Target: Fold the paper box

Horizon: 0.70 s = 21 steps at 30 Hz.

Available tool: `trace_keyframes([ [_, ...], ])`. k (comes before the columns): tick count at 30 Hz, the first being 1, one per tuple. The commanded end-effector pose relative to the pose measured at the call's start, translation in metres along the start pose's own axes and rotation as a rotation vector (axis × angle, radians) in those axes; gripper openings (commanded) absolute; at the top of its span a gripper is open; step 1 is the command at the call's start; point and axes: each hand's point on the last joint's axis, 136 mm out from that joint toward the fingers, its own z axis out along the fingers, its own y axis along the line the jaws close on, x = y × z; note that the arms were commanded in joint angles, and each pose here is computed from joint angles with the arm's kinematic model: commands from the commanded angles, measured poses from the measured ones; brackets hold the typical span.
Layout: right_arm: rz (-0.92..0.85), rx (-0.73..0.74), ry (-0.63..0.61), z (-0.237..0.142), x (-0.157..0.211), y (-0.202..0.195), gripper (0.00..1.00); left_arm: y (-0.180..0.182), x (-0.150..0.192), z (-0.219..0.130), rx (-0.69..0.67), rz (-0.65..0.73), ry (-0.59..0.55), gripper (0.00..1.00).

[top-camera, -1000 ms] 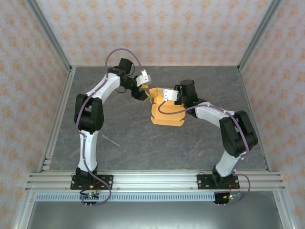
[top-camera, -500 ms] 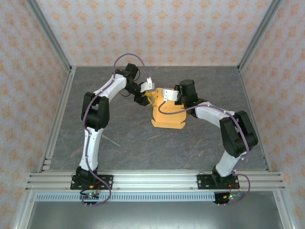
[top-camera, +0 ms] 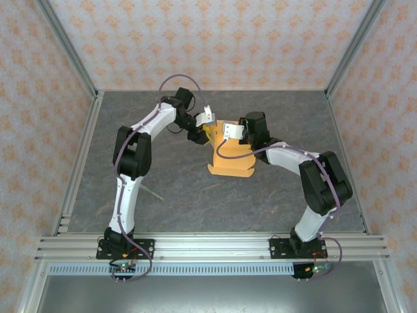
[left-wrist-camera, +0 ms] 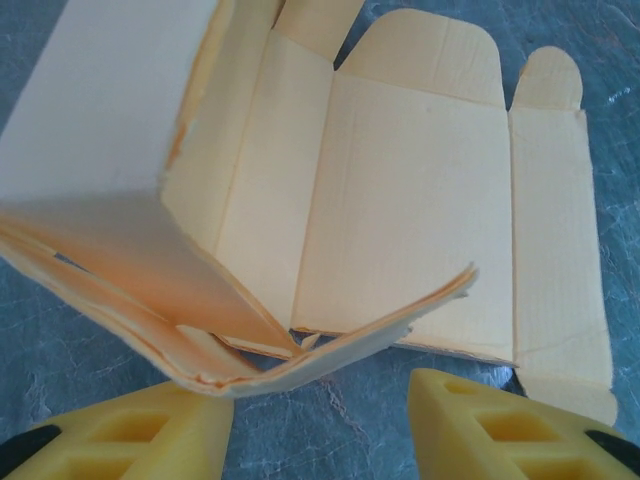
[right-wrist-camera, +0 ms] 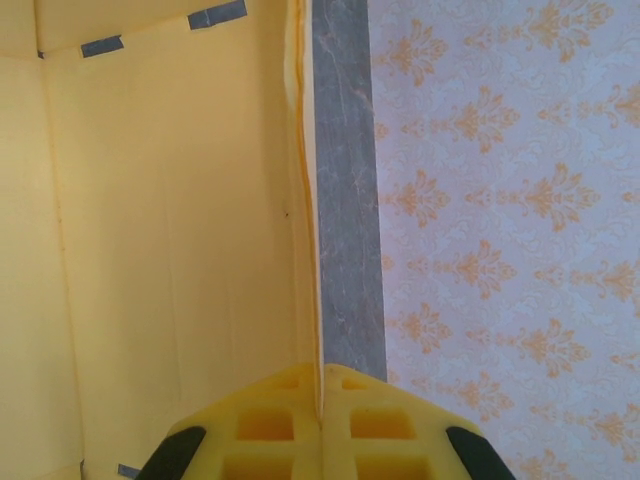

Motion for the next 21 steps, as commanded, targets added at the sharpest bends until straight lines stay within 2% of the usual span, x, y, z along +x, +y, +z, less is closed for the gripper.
trace_keyframes([
  [1,0.001,0.044,-0.013,-0.002,-0.006,-0.007,0.00,0.000,-0.018,-0.008,-0.027,-0.004,-0.033,0.51],
  [7,-0.007,0.044,-0.021,-0.005,-0.007,-0.007,0.00,0.008,-0.019,-0.011,-0.043,-0.040,-0.024,0.50],
  [21,0.041,0.044,-0.059,-0.006,-0.015,-0.007,0.00,0.023,-0.024,-0.004,-0.097,-0.096,-0.030,0.38],
])
